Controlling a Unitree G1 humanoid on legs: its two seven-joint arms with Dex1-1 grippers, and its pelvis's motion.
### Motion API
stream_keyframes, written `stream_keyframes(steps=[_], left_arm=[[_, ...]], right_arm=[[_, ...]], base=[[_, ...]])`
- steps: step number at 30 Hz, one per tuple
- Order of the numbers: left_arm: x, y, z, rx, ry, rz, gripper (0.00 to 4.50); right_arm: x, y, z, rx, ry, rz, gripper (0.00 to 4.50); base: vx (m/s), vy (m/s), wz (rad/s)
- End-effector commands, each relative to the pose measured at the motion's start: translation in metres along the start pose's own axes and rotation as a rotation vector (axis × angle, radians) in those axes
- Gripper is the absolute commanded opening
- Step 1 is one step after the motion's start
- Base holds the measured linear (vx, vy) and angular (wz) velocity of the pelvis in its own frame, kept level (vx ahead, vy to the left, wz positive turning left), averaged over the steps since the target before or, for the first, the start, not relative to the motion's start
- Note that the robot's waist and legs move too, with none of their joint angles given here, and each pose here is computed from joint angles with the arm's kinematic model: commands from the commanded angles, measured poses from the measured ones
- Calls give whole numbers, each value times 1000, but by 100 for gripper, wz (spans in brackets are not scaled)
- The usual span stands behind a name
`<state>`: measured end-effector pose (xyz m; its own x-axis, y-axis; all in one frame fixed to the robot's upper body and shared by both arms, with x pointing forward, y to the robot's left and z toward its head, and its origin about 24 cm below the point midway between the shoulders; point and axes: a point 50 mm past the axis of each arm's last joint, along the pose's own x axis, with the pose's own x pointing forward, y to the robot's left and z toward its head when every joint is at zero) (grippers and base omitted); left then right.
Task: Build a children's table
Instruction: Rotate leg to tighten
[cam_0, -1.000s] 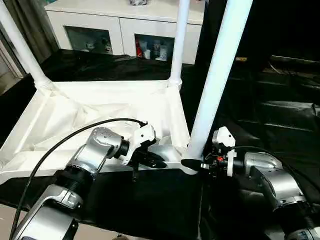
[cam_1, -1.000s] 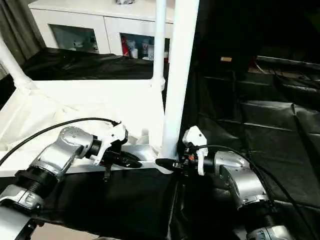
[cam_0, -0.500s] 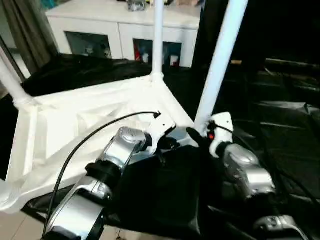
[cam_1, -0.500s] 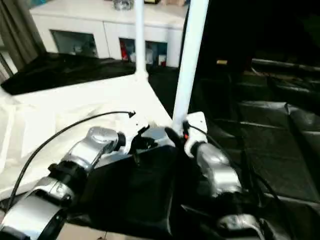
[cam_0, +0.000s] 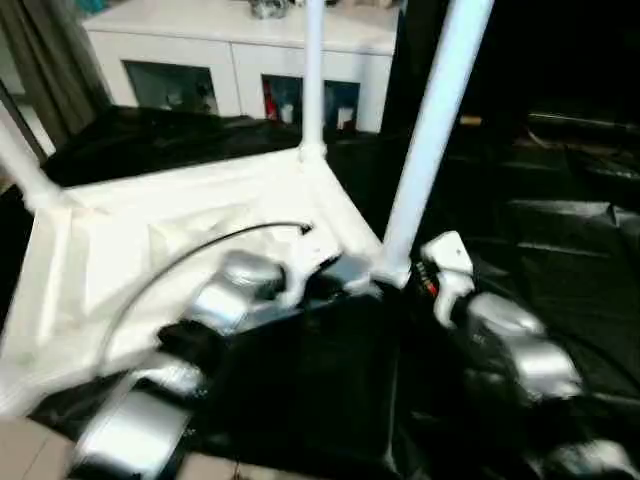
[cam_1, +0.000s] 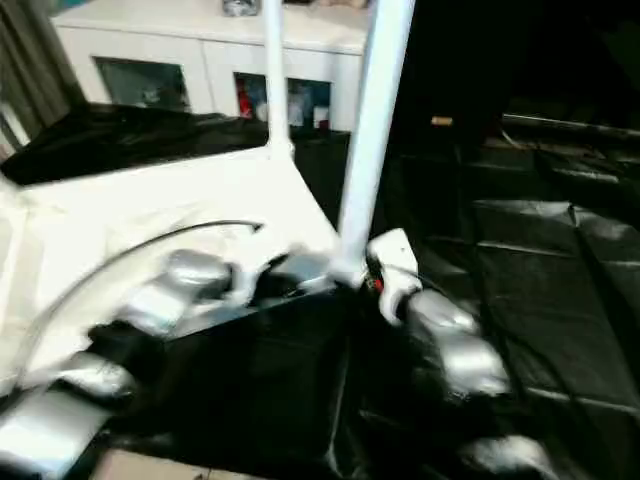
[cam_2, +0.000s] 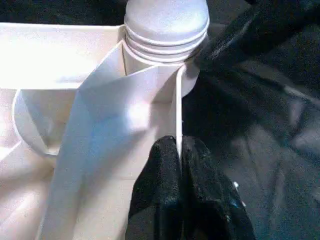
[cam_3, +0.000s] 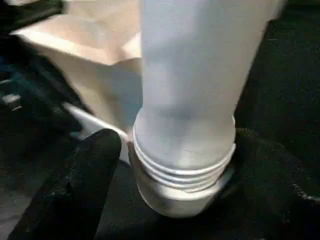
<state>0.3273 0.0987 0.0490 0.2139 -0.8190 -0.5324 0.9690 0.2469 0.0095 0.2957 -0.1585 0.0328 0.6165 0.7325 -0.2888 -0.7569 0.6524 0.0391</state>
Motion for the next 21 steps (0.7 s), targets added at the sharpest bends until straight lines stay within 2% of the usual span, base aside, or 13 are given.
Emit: stream_keyframes(steps=[1,4,10,15,21], left_arm=[[4,-11,-6,-8,-18,-103,0],[-9,-13,-14,-25,4,-148,0],[-23,-14,-25,-36,28,-168,0],[-24,-13,-26,-35,30,-153,0],[-23,-12,-23,-32,21,-145,0]], right_arm=[[2,11,6,-18,-12,130,375],[-8,10,9,-27,-12,197,375],[-12,15,10,-15,-13,305,375],[-7,19,7,1,-21,316,338],[-6,16,7,22,-47,276,289]], base=[[0,0,0],[0,0,0],[0,0,0],[0,0,0],[0,0,0]])
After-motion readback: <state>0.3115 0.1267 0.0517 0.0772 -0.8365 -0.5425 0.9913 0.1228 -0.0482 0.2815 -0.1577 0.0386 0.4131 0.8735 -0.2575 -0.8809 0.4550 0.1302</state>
